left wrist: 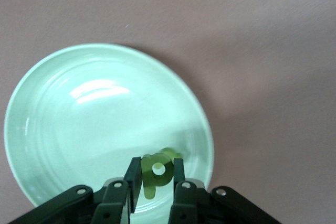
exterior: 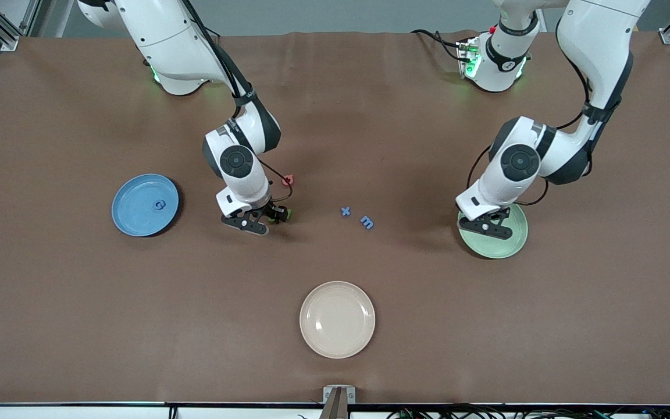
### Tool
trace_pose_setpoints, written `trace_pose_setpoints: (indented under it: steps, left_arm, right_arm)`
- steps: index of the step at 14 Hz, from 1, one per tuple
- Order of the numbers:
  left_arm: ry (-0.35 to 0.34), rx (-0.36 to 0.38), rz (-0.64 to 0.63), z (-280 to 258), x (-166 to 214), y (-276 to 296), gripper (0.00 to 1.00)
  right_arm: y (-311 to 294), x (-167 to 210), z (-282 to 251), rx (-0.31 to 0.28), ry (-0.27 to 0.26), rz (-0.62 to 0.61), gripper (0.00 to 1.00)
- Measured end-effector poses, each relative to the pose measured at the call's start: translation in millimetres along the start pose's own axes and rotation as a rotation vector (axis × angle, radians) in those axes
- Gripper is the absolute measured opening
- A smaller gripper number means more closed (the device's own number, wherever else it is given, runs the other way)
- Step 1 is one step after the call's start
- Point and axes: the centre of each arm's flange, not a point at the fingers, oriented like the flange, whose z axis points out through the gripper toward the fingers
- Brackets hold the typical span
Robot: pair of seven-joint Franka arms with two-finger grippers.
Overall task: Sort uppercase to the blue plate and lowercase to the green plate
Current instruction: 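Place the p on the green plate while the right gripper grasps the B, then drop the B on the blue plate while the left gripper reaches the blue E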
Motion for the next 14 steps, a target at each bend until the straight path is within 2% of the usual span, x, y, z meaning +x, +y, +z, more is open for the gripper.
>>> trace_pose_setpoints:
  steps: [2, 3, 4, 6, 9, 11, 14]
  left_arm:
    - [0.000, -0.007, 0.019, 8.5, -9.4, -16.4, 0.28]
    - [0.000, -0.008, 0.027, 12.2, -13.1, -21.3, 0.28]
    - [0.000, -0.001, 0.039, 15.4, -16.3, -25.5, 0.28]
    - [-0.004, 0.016, 0.051, 19.8, -21.0, -33.8, 0.28]
    - [-0.008, 0.017, 0.055, 21.9, -23.3, -34.9, 0.28]
    - [-0.007, 0.016, 0.058, 22.0, -23.5, -33.2, 0.31]
    - [0.001, 0.012, 0.074, 19.6, -22.0, -24.6, 0.59]
  right_arm:
    - [1.8, -3.0, -1.6, -0.003, -0.004, -0.001, 0.64]
    - [2.9, -4.2, -1.7, -0.004, -0.005, -0.001, 0.64]
    - [3.6, -4.7, -2.6, -0.005, -0.006, -0.001, 0.57]
    - [6.0, -5.5, -4.2, -0.009, -0.010, 0.000, 0.35]
    - [6.8, -5.6, -8.7, -0.011, -0.012, 0.001, 0.28]
    - [9.2, -4.9, -8.8, -0.018, -0.017, -0.002, 0.28]
    - [38.4, 17.1, -21.0, -0.072, -0.067, -0.045, 0.28]
